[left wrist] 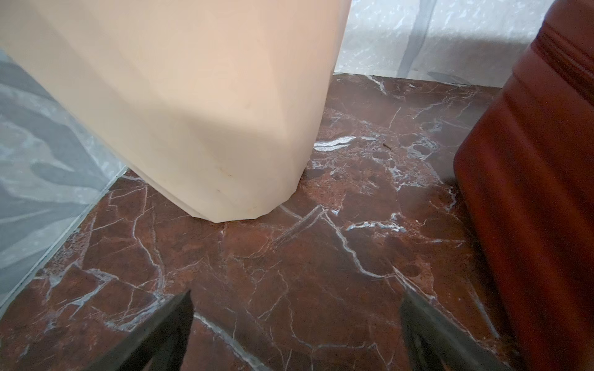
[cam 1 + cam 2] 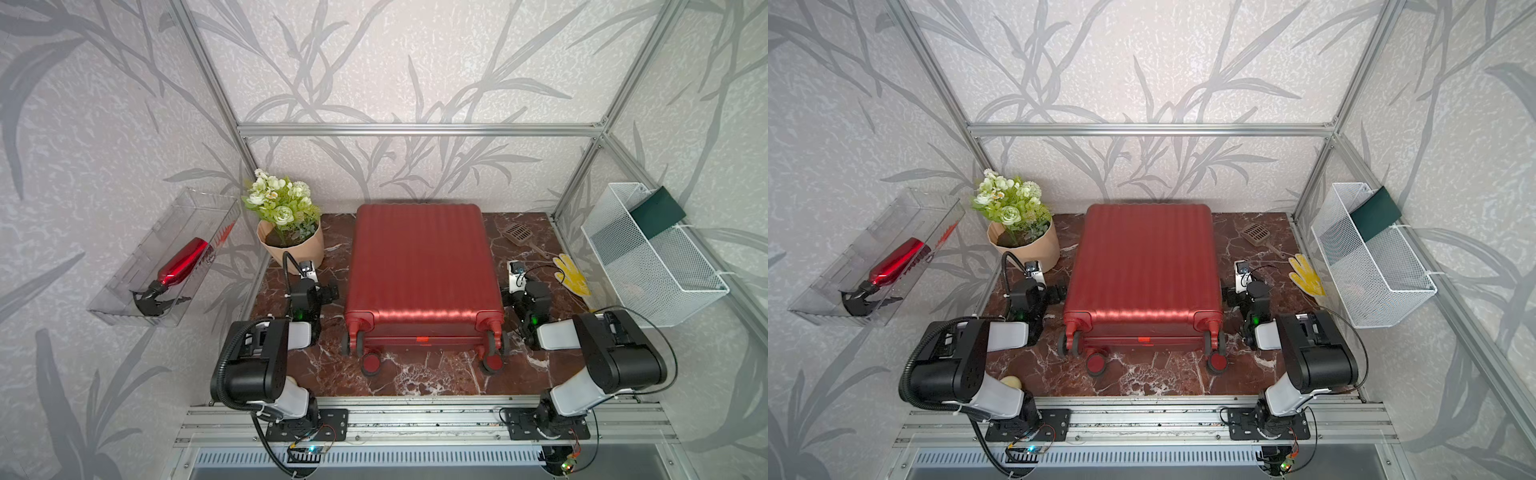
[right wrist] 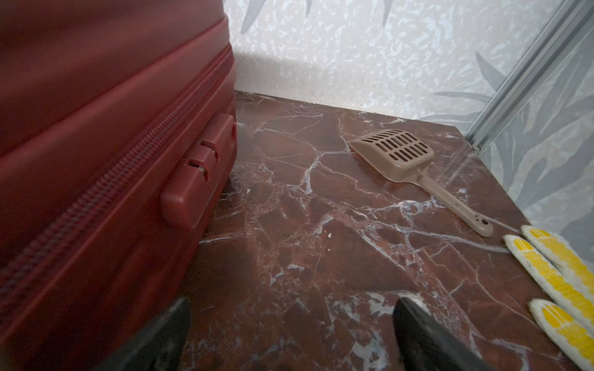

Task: Open the suitcase zippers
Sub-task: Adjust the suitcase at the center of the board, then unzip the zipper on the suitcase.

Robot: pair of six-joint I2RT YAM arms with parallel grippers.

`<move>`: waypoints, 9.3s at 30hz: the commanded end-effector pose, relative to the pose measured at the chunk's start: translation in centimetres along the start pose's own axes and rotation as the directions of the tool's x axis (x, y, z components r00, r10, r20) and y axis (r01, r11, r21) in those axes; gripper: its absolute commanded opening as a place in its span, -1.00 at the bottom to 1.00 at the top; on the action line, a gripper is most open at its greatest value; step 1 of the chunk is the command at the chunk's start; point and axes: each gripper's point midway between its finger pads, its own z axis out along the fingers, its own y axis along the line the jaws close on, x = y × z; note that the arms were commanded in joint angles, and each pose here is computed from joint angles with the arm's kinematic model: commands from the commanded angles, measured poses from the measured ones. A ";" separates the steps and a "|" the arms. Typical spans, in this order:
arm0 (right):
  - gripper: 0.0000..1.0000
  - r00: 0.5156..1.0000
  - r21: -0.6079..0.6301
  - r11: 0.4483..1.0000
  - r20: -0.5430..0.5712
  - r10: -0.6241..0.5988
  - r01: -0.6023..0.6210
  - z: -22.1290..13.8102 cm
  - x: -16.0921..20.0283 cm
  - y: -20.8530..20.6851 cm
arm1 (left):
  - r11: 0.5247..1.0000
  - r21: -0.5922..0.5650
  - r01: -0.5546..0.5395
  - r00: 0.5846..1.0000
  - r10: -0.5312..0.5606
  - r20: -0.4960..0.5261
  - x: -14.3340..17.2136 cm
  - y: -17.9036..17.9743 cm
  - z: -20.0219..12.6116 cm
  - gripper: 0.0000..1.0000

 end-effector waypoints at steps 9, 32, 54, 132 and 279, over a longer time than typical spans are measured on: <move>0.98 1.000 -0.053 0.999 0.017 -0.002 0.003 -0.1 -0.7 0.7 | 1.000 0.004 -0.013 1.000 0.013 0.026 -1.0 -0.2 0.1 0.98; 0.98 0.992 0.220 0.974 0.122 0.033 -0.060 -5.8 -8.6 -2.8 | 0.996 -0.088 -0.019 0.991 0.030 0.127 -9.3 0.9 -6.1 0.98; 0.98 0.979 -0.461 0.887 -0.192 -0.064 -0.032 -25.3 -23.2 15.8 | 0.995 0.042 0.095 0.963 -0.081 -0.257 -12.9 -3.3 -24.6 0.99; 0.59 0.812 -0.539 0.793 -0.575 -0.099 -0.285 -19.1 -17.6 19.5 | 0.506 0.741 -0.441 0.898 0.246 0.366 3.7 -25.1 -21.6 -0.14; 0.89 0.803 0.047 0.994 -0.587 0.105 -0.095 -10.8 -12.1 3.9 | 0.564 0.662 -0.493 0.867 0.253 0.430 3.1 -23.6 -29.0 -1.00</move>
